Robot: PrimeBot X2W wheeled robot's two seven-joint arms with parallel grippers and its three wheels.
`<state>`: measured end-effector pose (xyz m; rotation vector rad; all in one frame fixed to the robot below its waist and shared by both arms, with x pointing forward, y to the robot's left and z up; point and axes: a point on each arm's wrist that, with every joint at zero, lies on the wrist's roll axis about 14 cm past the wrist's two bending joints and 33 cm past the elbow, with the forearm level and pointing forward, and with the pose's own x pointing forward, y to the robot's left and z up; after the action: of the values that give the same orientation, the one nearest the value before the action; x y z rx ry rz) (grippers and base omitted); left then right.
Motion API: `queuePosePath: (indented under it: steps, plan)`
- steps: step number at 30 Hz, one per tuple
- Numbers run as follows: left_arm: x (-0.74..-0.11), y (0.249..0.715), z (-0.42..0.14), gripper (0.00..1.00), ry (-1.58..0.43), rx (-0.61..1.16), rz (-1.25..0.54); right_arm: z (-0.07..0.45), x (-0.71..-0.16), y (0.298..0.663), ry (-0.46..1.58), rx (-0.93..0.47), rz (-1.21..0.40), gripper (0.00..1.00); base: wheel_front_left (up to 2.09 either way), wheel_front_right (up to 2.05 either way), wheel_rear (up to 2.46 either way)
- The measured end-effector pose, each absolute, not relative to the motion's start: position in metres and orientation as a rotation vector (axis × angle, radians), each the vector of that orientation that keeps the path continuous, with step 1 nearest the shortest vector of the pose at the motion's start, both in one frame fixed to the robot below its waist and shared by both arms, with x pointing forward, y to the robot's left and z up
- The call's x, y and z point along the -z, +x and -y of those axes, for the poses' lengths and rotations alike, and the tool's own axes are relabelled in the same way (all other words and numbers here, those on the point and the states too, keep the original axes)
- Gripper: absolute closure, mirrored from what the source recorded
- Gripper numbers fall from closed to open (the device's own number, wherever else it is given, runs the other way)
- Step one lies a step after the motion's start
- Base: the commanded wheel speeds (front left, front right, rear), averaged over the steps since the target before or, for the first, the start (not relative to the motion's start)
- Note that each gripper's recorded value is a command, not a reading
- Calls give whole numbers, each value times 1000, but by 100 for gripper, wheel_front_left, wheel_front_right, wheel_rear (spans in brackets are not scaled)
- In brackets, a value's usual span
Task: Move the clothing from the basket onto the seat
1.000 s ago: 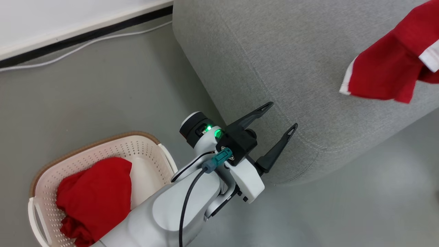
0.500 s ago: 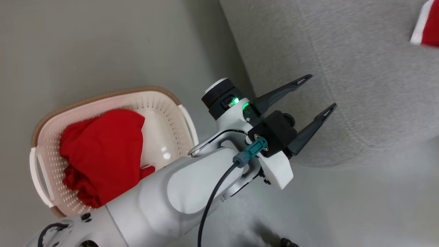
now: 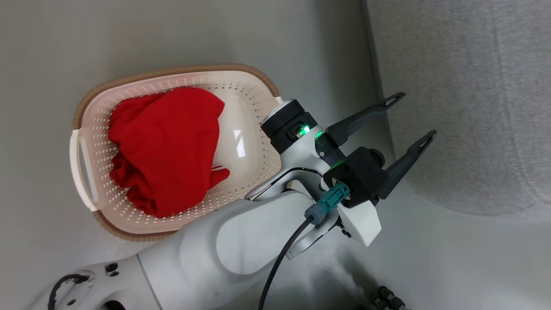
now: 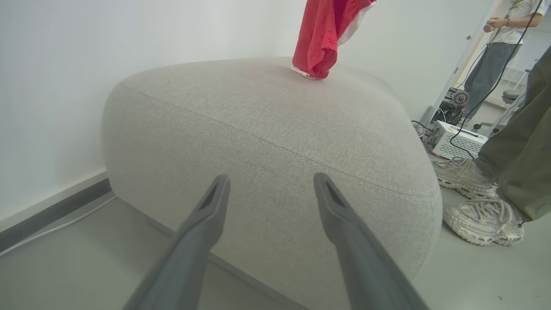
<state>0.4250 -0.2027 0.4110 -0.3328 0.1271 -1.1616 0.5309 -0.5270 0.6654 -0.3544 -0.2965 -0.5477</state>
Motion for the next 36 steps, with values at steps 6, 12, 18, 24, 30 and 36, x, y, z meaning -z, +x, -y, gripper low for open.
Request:
queuePosePath:
  steps: [6, 12, 18, 24, 30, 36]
  plan:
    - [-398, 432, 190, 0, -330, 1111, -155, 522, -565, 549, -259, 522, 89, 100, 0, 0, 0]
    - [-394, 435, 186, 0, -324, 1097, -163, 498, -471, 541, -130, 470, -117, 100, 0, 0, 0]
    - [-398, 437, 183, 0, -321, 1080, -163, 464, -424, 530, -67, 374, -239, 100, 0, 0, 0]
    - [-404, 437, 177, 0, -323, 1055, -166, 456, -410, 516, -32, 361, -286, 44, 0, 0, 0]
    - [-415, 436, 168, 0, -327, 1019, -161, 435, -394, 505, 0, 314, -335, 0, 0, 0, 0]
    - [-430, 436, 157, 0, -332, 965, -154, 414, -394, 494, 13, 256, -345, 0, 0, 0, 0]
